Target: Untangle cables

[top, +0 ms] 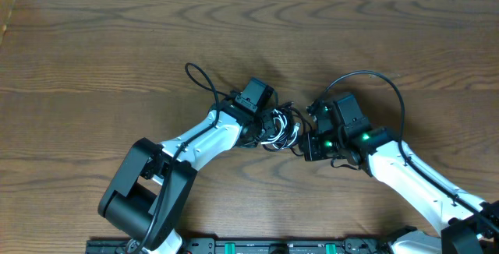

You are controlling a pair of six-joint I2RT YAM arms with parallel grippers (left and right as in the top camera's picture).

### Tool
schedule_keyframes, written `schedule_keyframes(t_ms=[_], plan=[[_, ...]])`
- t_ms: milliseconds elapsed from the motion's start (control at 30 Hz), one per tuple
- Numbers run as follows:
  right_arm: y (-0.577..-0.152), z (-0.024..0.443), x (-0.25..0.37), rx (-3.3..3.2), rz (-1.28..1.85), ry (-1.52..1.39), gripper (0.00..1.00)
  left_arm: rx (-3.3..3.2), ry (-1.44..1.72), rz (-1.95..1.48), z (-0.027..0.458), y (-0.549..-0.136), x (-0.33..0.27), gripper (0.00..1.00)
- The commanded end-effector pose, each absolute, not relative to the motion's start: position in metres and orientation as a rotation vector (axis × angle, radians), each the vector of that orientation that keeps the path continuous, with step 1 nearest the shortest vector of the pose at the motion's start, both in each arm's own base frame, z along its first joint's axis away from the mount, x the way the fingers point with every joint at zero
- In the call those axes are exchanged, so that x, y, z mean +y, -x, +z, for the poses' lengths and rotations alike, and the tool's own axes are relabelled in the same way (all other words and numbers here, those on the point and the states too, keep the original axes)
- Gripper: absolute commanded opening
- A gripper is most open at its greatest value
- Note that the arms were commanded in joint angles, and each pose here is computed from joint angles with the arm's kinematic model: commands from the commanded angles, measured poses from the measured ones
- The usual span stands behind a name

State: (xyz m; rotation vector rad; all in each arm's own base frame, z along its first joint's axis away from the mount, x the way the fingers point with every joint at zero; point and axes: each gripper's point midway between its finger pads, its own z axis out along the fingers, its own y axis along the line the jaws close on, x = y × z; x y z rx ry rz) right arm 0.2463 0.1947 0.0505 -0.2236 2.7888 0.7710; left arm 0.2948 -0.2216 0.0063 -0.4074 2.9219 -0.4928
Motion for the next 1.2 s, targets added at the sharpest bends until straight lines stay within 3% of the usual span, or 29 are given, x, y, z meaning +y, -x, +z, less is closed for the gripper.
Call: schedule_keyframes(t_ms=[0,333,633,667,767,800,1000,1167], plan=[[-0.255,0.088,0.202,2.731,0.898,0.217,0.01,2.936,0.413,-0.413,-0.004,-0.293,-0.209,0.08],[-0.279,0.178,0.194,2.526,0.987,0.272,0.01,2.936,0.413,-0.413,-0.004,-0.293,-0.209,0.08],[-0.307,0.182,0.169,2.464,0.799,0.189,0.01,2.937,0.413,-0.413,-0.004,-0.293,-0.209,0.10],[-0.309,0.181,0.167,2.463,0.781,0.182,0.01,2.940,0.414,-0.411,-0.004,-0.292,-0.209,0.21],[-0.311,0.182,0.167,2.450,0.768,0.191,0.01,2.953,0.413,-0.424,-0.004,-0.289,-0.210,0.72],[-0.313,0.184,0.167,2.433,0.763,0.209,0.01,2.966,0.352,-0.477,0.000,-0.288,-0.214,0.80],[-0.321,0.204,0.181,2.321,0.843,0.292,0.01,2.941,0.247,-0.646,0.039,-0.288,-0.217,0.86],[-0.323,0.240,0.199,2.156,1.062,0.381,0.01,2.782,0.238,-0.778,0.104,-0.293,-0.211,0.86]])
